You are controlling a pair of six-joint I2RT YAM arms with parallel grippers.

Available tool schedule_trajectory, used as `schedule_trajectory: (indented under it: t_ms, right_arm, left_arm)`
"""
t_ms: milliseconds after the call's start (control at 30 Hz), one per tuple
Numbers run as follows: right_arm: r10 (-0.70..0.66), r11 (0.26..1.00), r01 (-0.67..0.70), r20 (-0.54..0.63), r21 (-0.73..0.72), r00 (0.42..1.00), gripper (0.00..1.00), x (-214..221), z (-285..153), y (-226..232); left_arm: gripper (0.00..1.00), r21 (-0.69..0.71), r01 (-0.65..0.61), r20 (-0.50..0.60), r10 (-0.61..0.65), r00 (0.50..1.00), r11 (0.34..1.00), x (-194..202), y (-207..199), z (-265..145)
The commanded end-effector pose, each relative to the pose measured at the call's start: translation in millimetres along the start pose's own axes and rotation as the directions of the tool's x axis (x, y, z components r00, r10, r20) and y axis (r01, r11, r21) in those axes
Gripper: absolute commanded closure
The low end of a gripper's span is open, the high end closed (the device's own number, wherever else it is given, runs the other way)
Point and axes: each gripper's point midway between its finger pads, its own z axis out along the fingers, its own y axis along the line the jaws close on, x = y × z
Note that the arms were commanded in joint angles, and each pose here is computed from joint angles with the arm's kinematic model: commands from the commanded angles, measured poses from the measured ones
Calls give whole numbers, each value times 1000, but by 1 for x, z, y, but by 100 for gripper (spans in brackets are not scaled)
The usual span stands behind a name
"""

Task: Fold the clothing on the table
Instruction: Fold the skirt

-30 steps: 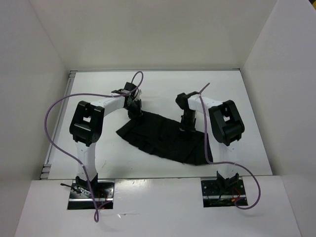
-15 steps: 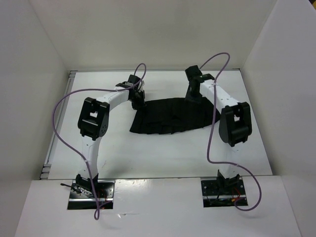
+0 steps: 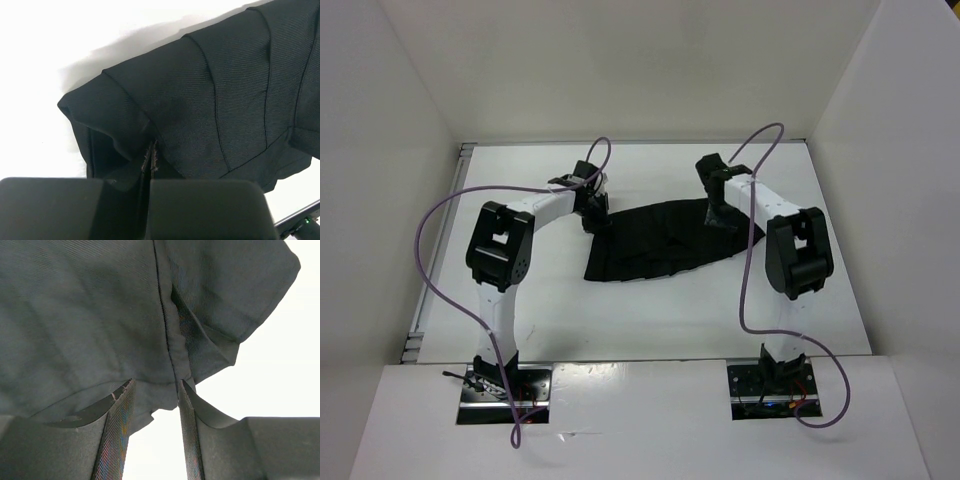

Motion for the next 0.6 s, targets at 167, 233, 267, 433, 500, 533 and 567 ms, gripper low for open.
schedule_trajectory:
  t_ms: [167,233,267,433,500,533,567]
  right_arm:
    - [-3,997,5,-23,81,1000,57,14,24,-5]
    - [-6,996,8,-30,86,1000,58,18,29,-5]
    - [-15,995,20,-50,99,999,58,25,36,-7]
    - [-22,992,33,-87,125,996,66,42,46,-13]
    - [-28,991,42,-108,128,994,78,49,50,-14]
    - [-28,991,42,-108,128,994,83,50,52,-14]
    - [-28,991,42,-108,128,994,88,50,52,-14]
  left_arm:
    - [100,39,-9,27,8,1000,999,1,-12,-16]
    - [100,39,-9,27,8,1000,999,3,-12,-18]
    - [100,31,-9,32,8,999,999,2,-10,-18]
    - [100,31,-9,32,8,999,999,2,-10,-18]
    - [100,31,-9,32,8,999,999,2,-10,-18]
    - [100,28,-1,35,0,999,1000,0,-7,-19]
    - [100,24,1,28,-2,1000,1000,3,-5,-18]
